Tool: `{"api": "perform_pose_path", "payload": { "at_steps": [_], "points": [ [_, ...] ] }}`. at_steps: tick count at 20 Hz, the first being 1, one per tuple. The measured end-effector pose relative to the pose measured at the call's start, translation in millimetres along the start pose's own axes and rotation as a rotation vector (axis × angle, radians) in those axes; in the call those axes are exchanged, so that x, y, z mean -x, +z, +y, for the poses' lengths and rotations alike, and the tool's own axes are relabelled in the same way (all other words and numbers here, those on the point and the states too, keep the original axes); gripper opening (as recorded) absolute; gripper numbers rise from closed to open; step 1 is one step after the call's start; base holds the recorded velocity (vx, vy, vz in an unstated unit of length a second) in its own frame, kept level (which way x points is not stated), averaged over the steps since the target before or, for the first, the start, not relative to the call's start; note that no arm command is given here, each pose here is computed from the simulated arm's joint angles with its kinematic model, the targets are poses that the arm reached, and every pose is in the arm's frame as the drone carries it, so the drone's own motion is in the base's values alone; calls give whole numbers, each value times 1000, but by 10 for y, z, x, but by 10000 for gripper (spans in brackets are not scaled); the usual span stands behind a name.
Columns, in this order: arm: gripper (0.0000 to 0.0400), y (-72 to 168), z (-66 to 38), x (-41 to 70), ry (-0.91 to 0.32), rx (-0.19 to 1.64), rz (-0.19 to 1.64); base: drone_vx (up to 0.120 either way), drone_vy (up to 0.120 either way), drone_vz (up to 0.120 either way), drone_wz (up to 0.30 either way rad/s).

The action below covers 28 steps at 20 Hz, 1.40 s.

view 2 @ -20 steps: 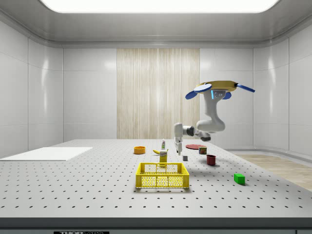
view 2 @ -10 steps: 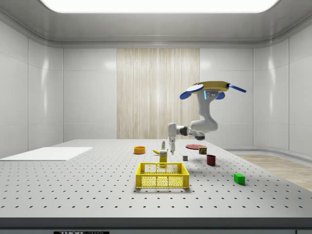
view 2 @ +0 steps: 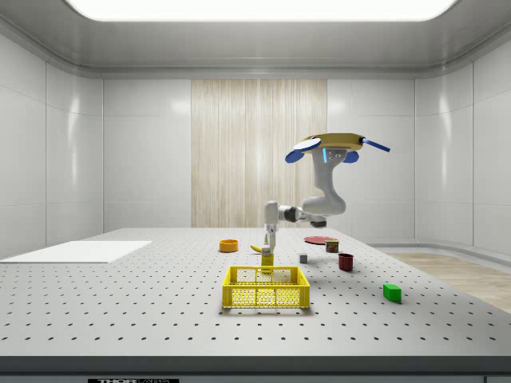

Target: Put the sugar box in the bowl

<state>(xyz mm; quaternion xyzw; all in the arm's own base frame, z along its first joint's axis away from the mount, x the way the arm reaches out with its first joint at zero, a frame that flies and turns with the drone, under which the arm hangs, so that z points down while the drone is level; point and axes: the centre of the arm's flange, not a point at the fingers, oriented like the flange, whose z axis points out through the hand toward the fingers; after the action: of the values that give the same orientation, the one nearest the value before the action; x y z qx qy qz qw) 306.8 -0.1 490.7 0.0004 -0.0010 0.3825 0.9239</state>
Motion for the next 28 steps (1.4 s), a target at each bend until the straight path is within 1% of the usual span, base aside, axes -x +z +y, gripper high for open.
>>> {"api": "perform_pose_path", "payload": {
  "at_steps": [1,4,6,12,17,18,19,20,21,23,24,27,28],
  "points": [
    [400,0,0,0,0,0,0,120,-120,0,0],
    [400,0,0,0,0,0,0,27,0,0,0],
    [400,0,0,0,0,0,0,100,0,0,0],
    [400,54,-1,1,0,0,0,0,0,0,0],
    [400,85,-37,37,0,0,0,0,0,0,0],
    [376,88,-41,41,0,0,0,0,0,0,0],
    [315,91,-44,44,0,0,0,0,0,0,0],
    [268,93,-46,46,0,0,0,0,0,0,0],
    [231,94,-49,48,0,0,0,0,0,0,0],
    [179,96,-51,51,0,0,0,0,0,0,0],
    [165,97,-52,52,0,0,0,0,0,0,0],
    [164,100,-53,52,5,2,4,0,0,0,0],
    [164,97,-67,70,21,4,6,0,0,0,0]
  ]
}}
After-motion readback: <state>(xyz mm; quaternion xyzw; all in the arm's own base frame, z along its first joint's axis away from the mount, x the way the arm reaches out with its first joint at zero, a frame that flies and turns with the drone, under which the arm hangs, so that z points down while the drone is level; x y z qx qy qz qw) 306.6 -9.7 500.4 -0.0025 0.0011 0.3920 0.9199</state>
